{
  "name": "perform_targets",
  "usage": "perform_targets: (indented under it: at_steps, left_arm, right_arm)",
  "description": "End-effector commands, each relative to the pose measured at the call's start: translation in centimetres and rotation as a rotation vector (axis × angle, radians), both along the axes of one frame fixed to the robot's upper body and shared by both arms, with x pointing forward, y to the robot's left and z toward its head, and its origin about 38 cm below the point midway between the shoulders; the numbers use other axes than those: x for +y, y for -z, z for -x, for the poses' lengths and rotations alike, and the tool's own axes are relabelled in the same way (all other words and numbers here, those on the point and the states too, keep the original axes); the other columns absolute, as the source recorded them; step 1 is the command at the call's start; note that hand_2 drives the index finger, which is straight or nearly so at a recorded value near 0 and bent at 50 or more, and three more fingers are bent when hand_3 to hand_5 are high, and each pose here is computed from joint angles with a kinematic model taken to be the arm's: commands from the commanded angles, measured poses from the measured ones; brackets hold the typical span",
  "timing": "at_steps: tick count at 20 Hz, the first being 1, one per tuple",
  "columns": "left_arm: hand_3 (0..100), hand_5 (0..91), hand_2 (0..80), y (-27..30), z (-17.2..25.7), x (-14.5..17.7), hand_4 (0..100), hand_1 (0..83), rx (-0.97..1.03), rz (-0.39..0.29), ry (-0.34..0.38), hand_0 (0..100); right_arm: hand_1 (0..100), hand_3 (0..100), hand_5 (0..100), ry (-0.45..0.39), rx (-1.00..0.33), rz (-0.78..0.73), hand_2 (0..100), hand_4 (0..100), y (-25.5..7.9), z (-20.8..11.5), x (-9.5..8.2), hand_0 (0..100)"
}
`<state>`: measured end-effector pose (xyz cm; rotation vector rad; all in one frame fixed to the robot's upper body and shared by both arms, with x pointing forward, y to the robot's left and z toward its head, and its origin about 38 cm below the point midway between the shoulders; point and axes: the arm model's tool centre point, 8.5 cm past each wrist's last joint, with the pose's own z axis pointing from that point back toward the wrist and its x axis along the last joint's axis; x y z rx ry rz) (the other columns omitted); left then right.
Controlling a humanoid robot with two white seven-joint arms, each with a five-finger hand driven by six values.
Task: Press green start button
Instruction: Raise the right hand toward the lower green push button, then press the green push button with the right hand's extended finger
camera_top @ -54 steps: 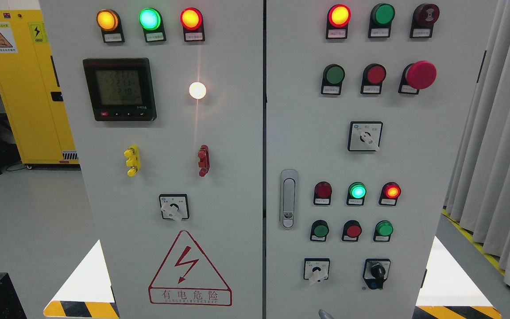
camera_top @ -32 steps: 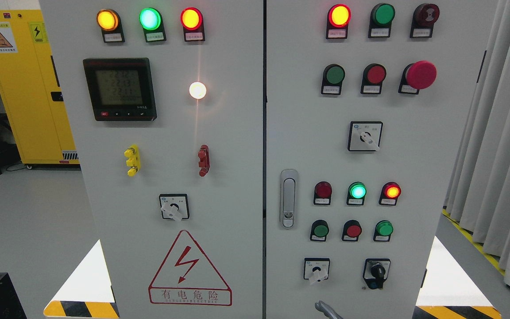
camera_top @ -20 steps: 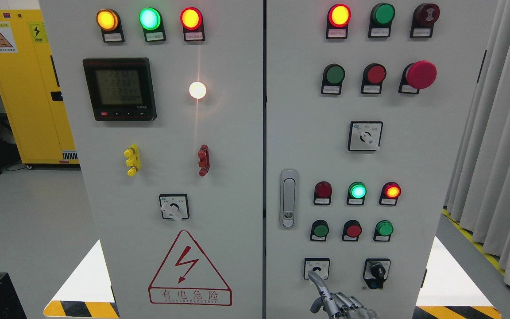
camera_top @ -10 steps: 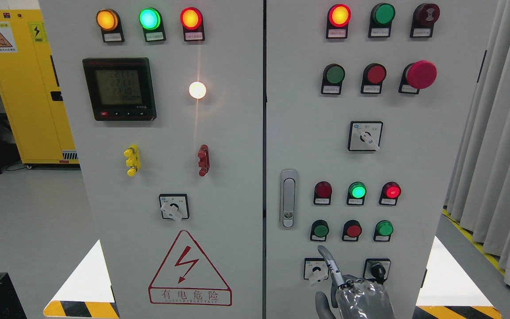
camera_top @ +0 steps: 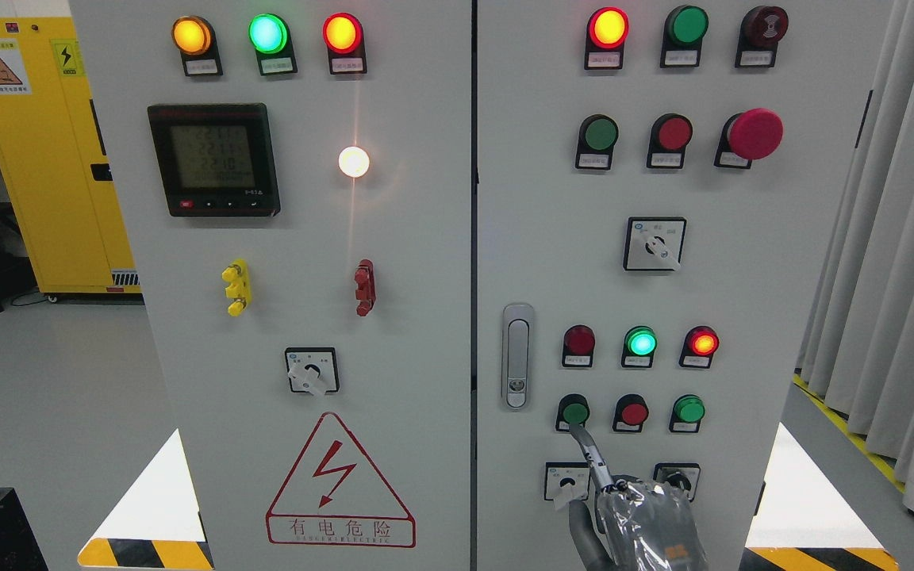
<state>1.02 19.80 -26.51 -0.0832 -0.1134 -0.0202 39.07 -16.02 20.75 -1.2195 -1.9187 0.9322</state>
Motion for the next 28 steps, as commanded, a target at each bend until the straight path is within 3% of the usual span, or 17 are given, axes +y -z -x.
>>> perform_targets:
  at_steps: [1,28]
  left_arm:
    - [0,0.0,0.0,0.0,0.0,0.0,0,55.6,0.000,0.001,0.002,12]
    - [0,0.0,0.0,0.0,0.0,0.0,0,55.6,0.001,0.001,-0.001,12]
  right_arm:
    - [91,95,100,0.011,0.047,0.005,0,97,1.4,-1.1,-0.3,71]
    - [91,95,100,0.026,0.046,-0.005,0,97,0.5,-1.6,-0.4,71]
